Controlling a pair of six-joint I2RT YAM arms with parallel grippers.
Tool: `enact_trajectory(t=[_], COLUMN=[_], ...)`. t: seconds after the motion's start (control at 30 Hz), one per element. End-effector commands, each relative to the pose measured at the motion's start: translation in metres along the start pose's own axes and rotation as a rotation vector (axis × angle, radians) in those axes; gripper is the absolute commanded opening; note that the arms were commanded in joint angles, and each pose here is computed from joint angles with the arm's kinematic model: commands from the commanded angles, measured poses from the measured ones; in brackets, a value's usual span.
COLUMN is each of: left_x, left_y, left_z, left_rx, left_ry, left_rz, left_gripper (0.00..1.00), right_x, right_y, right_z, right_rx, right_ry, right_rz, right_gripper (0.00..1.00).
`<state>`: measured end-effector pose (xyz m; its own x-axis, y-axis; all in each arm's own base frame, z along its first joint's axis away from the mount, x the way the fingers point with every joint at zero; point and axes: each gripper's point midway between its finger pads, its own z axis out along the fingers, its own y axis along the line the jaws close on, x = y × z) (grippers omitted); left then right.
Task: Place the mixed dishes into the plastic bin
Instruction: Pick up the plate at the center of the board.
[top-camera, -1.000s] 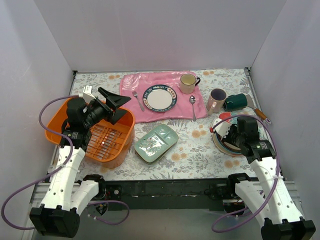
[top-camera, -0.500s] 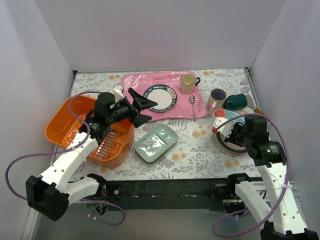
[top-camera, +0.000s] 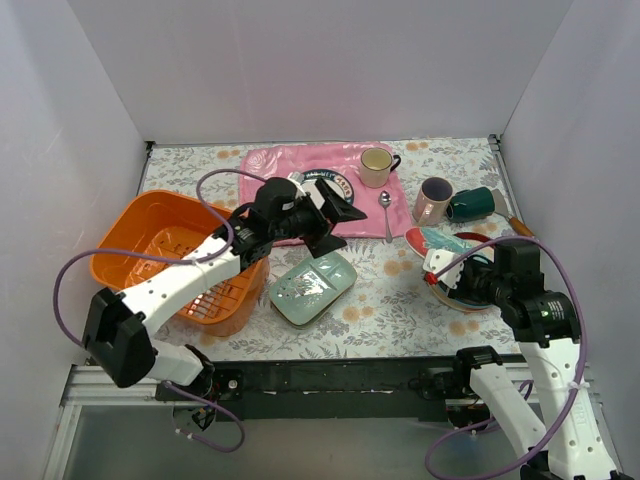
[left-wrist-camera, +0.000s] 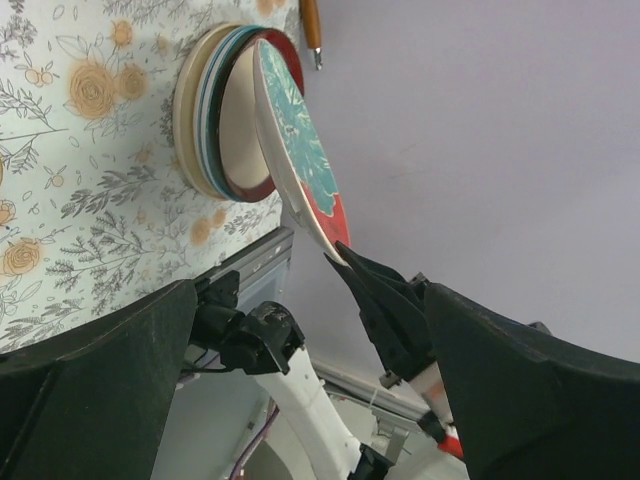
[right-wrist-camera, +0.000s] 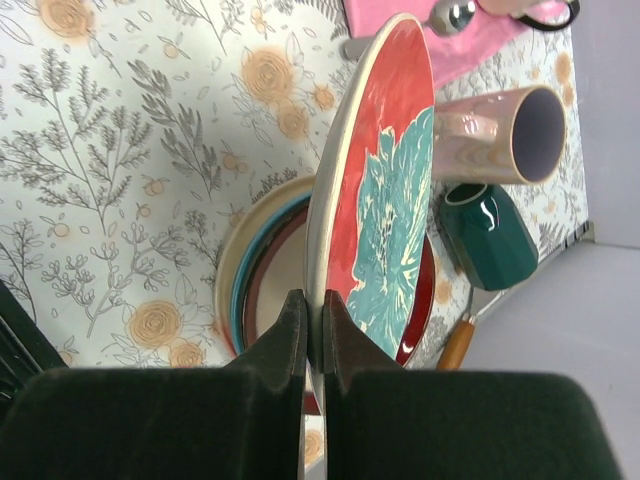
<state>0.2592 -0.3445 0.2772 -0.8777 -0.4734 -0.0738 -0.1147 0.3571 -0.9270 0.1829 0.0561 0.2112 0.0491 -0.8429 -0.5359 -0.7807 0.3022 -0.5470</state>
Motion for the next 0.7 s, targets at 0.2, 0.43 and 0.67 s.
enact_trajectory(t=[0.2,0.43,0.67], left_x=[0.037,0.049,0.059], left_y=[0.013,0.008,0.015], left_z=[0.057,0.073,0.078], left_rx=[-0.092,-0.089,-0.101], left_ry=[0.078,0.101,0.119], left_rz=[-0.136,-0.162,-0.193], left_gripper=[0.98,0.98,0.92], right_x=[-0.071,-0.077,-0.086], right_y=[-0.028,-0.019,-0.016], right_z=[-0.033,-0.031,-0.031], right_rx=[0.111,0.078,0.07], right_ry=[-0.285,-0.338,-0.39], right_rz=[-0.283,-0.307,-0.319], right_gripper=[0.01,0.01,0.01])
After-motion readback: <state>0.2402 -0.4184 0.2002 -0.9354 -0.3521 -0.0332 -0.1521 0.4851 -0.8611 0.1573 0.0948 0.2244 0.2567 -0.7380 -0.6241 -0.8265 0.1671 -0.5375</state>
